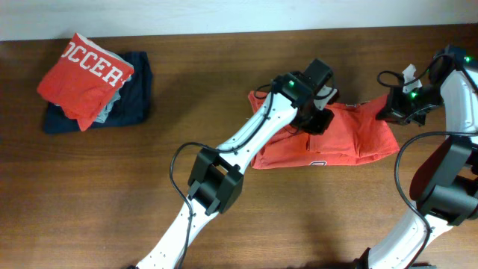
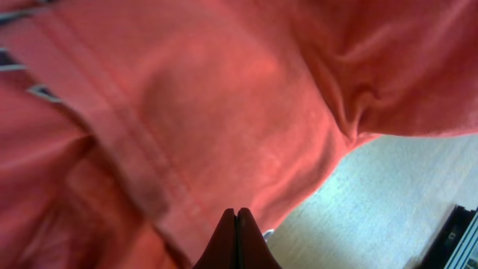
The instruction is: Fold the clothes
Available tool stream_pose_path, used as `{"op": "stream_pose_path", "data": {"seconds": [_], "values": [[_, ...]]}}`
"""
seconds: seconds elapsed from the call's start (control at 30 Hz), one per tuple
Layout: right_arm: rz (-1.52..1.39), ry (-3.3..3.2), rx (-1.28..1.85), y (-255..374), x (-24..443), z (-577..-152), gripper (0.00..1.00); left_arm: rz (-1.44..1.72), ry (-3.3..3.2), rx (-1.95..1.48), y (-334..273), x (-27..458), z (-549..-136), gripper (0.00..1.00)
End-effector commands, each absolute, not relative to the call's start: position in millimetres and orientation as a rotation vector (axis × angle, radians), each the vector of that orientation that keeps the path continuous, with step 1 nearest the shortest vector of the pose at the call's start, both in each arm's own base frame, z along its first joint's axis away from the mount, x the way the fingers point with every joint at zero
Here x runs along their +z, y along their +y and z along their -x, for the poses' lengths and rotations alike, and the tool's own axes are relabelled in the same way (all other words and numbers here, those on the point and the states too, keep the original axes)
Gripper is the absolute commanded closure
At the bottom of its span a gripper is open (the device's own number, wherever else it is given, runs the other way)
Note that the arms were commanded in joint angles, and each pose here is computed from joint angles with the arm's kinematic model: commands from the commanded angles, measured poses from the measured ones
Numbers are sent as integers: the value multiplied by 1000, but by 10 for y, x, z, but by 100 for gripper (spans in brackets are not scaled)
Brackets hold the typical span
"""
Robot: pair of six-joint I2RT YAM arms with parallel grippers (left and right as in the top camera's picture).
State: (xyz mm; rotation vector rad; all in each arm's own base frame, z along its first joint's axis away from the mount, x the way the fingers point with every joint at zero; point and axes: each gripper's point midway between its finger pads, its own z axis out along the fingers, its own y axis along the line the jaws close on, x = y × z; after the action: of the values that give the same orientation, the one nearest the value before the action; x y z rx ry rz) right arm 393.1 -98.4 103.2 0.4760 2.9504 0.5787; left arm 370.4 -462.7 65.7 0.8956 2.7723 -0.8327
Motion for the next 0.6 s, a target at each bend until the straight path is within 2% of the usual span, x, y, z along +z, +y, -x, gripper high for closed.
{"op": "stream_pose_path", "data": {"seconds": [0.0,0.57], "values": [[-456,2923,595,-947,1136,-3987,96,-969,2716,-862,-4732,821,-3590,99],[-463,2935,603,-932,1136,-3954,96,-1006,2816,-910,-4745,125,-3361,99]]}}
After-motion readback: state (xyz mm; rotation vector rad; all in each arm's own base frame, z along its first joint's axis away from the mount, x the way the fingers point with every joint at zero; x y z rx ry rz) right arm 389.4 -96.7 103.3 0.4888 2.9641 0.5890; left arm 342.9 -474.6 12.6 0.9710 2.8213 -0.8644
